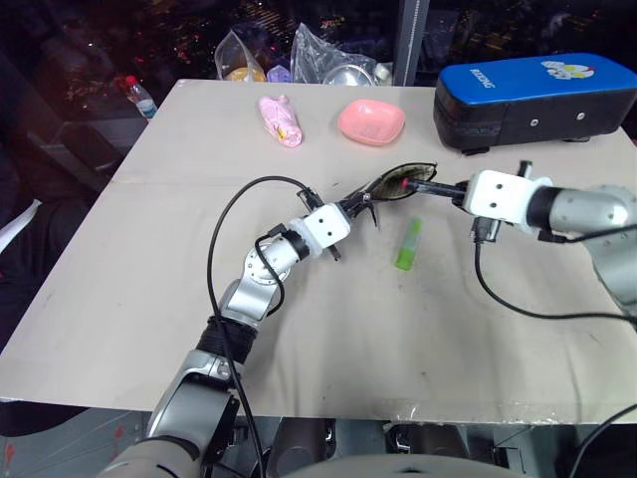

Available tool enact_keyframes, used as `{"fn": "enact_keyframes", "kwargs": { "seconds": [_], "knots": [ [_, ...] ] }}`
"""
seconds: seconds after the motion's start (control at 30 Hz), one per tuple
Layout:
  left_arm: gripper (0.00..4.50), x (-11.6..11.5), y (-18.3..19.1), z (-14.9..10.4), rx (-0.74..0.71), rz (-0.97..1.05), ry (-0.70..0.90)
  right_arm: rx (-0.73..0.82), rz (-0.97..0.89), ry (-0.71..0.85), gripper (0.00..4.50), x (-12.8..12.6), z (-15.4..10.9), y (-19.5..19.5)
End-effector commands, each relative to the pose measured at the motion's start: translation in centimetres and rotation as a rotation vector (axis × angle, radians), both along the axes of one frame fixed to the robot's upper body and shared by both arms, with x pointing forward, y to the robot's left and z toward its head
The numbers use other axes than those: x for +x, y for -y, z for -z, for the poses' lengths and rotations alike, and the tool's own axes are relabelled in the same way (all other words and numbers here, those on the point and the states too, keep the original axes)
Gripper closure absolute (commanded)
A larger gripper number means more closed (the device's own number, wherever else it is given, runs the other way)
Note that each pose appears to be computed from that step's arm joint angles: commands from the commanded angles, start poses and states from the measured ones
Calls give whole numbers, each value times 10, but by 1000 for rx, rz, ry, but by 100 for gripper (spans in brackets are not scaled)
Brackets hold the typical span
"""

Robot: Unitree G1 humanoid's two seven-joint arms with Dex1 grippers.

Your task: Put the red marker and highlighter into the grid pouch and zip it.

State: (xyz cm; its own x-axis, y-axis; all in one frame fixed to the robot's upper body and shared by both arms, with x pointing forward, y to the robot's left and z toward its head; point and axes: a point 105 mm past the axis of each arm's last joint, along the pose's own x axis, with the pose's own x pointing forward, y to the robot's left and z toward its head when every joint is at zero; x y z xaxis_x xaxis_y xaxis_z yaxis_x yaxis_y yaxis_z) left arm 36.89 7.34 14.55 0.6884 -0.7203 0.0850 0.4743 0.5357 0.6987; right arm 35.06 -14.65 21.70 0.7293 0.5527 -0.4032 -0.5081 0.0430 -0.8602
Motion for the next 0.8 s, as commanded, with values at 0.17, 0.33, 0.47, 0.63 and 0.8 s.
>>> {"fn": "enact_keyframes", "kwargs": {
  "seconds": [0.17, 0.33, 0.47, 0.63, 0.8],
  "knots": [
    [450, -10, 10, -22, 30, 85, 86, -173, -155, 98, 420, 13, -4, -17],
    [450, -13, 13, -25, 40, 120, 98, -223, -254, 147, 420, 21, -3, -37],
    [450, -14, 15, -27, 40, 130, 108, -246, -348, 164, 420, 26, 6, -57],
    [450, -13, 16, -29, 16, 120, 111, -206, -396, 188, 420, 34, 12, -79],
    [450, -8, 9, -23, 1, 66, 88, -119, -388, 223, 207, 39, -5, -76]
  ]
}}
